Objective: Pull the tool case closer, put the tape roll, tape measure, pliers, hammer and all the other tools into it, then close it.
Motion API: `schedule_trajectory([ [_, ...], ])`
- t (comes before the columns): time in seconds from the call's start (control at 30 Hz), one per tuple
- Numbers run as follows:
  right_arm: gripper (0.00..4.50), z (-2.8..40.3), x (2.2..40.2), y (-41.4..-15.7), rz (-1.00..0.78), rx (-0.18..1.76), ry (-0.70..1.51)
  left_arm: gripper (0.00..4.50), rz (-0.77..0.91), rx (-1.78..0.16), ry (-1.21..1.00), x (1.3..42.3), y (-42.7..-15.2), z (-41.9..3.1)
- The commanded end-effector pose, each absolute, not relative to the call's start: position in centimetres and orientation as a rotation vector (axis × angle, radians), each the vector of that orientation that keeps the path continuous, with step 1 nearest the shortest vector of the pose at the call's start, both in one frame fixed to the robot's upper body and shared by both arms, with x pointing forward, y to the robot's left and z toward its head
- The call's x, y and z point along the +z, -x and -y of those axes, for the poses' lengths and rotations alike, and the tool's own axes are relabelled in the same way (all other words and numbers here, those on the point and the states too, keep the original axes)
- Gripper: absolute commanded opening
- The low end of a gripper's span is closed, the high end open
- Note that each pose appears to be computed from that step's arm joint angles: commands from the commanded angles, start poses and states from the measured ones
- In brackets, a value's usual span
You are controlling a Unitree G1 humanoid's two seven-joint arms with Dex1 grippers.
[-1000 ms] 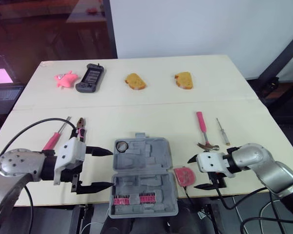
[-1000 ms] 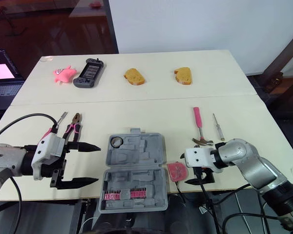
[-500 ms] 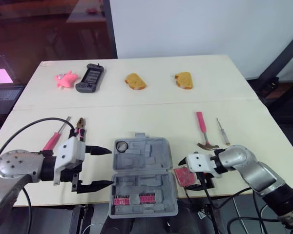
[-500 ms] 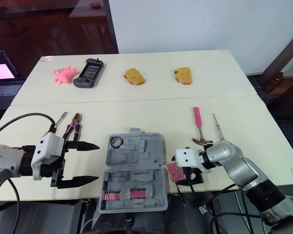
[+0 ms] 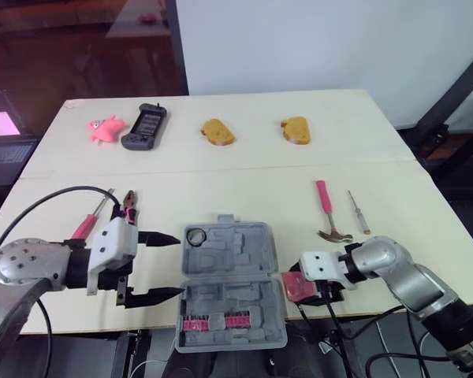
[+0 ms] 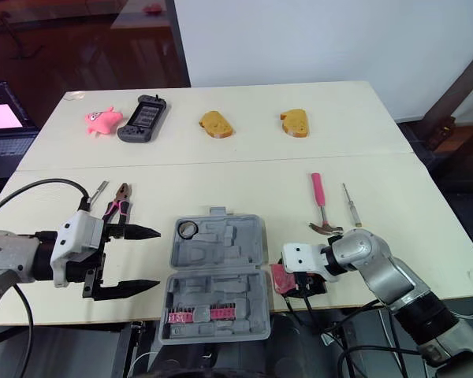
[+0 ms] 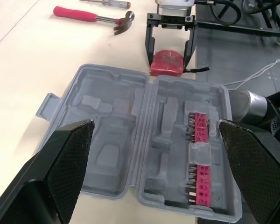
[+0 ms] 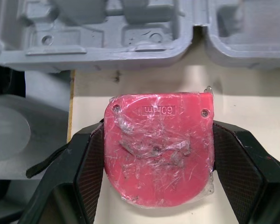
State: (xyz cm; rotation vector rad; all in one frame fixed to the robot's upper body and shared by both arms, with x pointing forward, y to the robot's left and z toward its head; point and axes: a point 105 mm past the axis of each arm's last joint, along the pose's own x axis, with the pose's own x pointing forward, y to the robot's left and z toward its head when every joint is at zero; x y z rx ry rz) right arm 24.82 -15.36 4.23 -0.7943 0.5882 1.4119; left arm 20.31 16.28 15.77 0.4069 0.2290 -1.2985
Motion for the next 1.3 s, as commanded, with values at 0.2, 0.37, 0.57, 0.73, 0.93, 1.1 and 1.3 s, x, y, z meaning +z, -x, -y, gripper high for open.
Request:
schedule_trajectory([
  [0.2, 2.90, 14.0, 11.0, -26.8, -0.480, 1.280, 0.813, 4.50, -0.193, -1.281, -0.424, 16.1, -20.8, -16.6],
  [0.37, 2.90, 13.2, 12.9, -27.3, -0.567, 1.247, 0.933, 4.50, -0.190, -1.262, -0.417, 15.6, -20.8, -16.8],
  [0.57, 2.90, 12.0, 14.8, -28.5, -0.739, 1.249, 1.010, 4.50, -0.184, -1.209, -0.415, 15.1, -20.8, -17.4],
  [0.73, 2.90, 9.3, 14.6, -30.1, -0.791, 1.213, 1.008, 4.50, -0.184, -1.171, -0.400, 14.5, -20.4, -17.7],
  [0.93, 2.90, 6.5, 13.4, -31.7, -0.799, 1.199, 1.040, 4.50, -0.189, -1.133, -0.389, 14.1, -19.8, -18.0],
  [1.1, 2.90, 4.9, 12.5, -32.6, -0.786, 1.207, 1.079, 4.50, -0.196, -1.102, -0.387, 13.9, -19.5, -18.5],
  [1.3, 2.90, 3.8, 11.0, -33.1, -0.796, 1.214, 1.082, 4.50, -0.193, -1.075, -0.414, 14.0, -19.5, -18.9],
])
